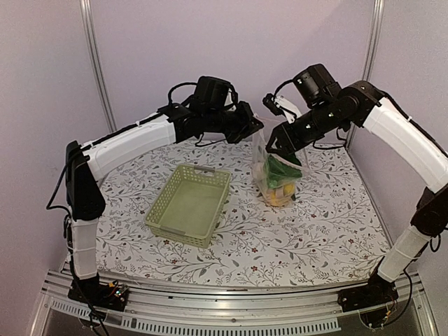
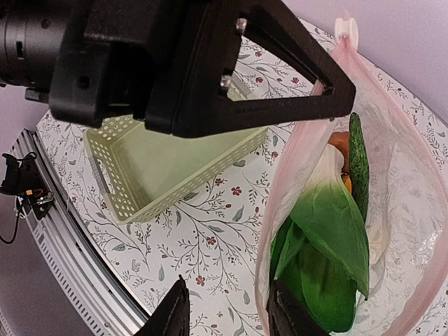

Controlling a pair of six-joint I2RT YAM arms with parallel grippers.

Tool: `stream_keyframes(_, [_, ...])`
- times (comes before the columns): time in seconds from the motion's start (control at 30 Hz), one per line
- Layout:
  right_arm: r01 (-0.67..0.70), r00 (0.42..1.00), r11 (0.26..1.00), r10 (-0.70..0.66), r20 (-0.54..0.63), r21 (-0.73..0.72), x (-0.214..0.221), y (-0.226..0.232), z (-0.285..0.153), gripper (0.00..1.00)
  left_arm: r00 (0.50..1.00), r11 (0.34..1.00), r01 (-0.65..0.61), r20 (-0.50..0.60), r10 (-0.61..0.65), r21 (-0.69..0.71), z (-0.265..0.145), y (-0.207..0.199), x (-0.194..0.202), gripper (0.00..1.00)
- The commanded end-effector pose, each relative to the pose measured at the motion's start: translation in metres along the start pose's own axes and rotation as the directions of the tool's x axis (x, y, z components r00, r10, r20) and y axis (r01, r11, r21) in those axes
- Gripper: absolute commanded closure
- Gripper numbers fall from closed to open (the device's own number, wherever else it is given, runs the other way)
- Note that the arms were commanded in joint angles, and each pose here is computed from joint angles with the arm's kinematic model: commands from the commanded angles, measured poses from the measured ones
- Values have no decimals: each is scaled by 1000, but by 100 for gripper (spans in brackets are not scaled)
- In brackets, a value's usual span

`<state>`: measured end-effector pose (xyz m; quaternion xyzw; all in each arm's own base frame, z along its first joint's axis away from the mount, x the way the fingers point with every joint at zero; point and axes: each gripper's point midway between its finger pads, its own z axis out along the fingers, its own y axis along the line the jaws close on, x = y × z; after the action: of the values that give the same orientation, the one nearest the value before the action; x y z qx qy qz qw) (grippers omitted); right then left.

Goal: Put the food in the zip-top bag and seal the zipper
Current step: Pass from the left arm to the right, then move the zipper food storage bag to the center of the board.

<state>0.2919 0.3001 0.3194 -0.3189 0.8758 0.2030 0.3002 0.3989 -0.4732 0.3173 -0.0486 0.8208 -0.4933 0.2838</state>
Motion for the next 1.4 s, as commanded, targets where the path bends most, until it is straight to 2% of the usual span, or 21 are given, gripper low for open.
stream_keyframes(0.0, [68, 998, 996, -69, 3, 49, -9, -4, 21, 62, 1000, 999, -8, 21, 7, 53, -9, -19, -11, 100])
stream_keyframes(0.17, [83, 996, 991, -81, -24, 103, -5, -9, 37, 65, 1000, 999, -11, 25, 10, 48, -13, -19, -13, 100])
stream_keyframes(0.3, [86, 996, 979, -84, -14, 187, -10, -23, 40, 84, 1000, 999, -11, 29, 10, 43, -15, -18, -14, 99])
stream_keyframes(0.4, [84, 996, 973, -86, 2, 215, -13, -27, 37, 98, 999, 999, -14, 35, 12, 43, -19, -18, -19, 85])
stream_keyframes(0.5, [74, 996, 972, -83, 31, 225, -19, -26, 21, 100, 994, 991, -106, 42, 103, 76, -32, -30, -27, 70])
stream_keyframes(0.6, [62, 993, 980, -80, 88, 191, -23, -17, -9, 100, 921, 916, -388, 91, 379, 102, -62, -53, -30, 59])
stream_keyframes(0.7, [68, 990, 991, -81, 111, 119, -18, -3, -30, 100, 799, 796, -599, 134, 587, 85, -96, -56, -22, 46])
stream_keyframes(0.87, [105, 988, 989, -93, 120, -105, 5, 35, -55, 100, 638, 621, -769, 122, 760, 154, -135, -25, 22, 39])
stream_keyframes(0.93, [133, 988, 970, -114, 103, -205, 21, 51, -58, 100, 610, 582, -790, 141, 780, 195, -148, -18, 37, 36])
stream_keyframes(1.0, [141, 989, 956, -127, 73, -256, 38, 58, -58, 100, 617, 580, -779, 124, 777, 239, -148, -2, 55, 31])
stream_keyframes(1.1, [115, 993, 948, -120, 1, -298, 64, 61, -50, 100, 629, 585, -750, 58, 775, 308, -136, 12, 75, 30])
stream_keyframes(1.17, [87, 994, 944, -104, -39, -317, 77, 62, -44, 100, 650, 612, -714, -3, 760, 340, -126, 22, 86, 29])
stream_keyframes(1.23, [38, 994, 956, -67, -90, -291, 88, 56, -39, 100, 665, 631, -690, -34, 746, 355, -117, 29, 92, 29])
stream_keyframes(1.37, [-55, 975, 971, 2, -222, -232, 116, 45, -22, 100, 688, 656, -681, -23, 725, 327, -108, 31, 87, 30])
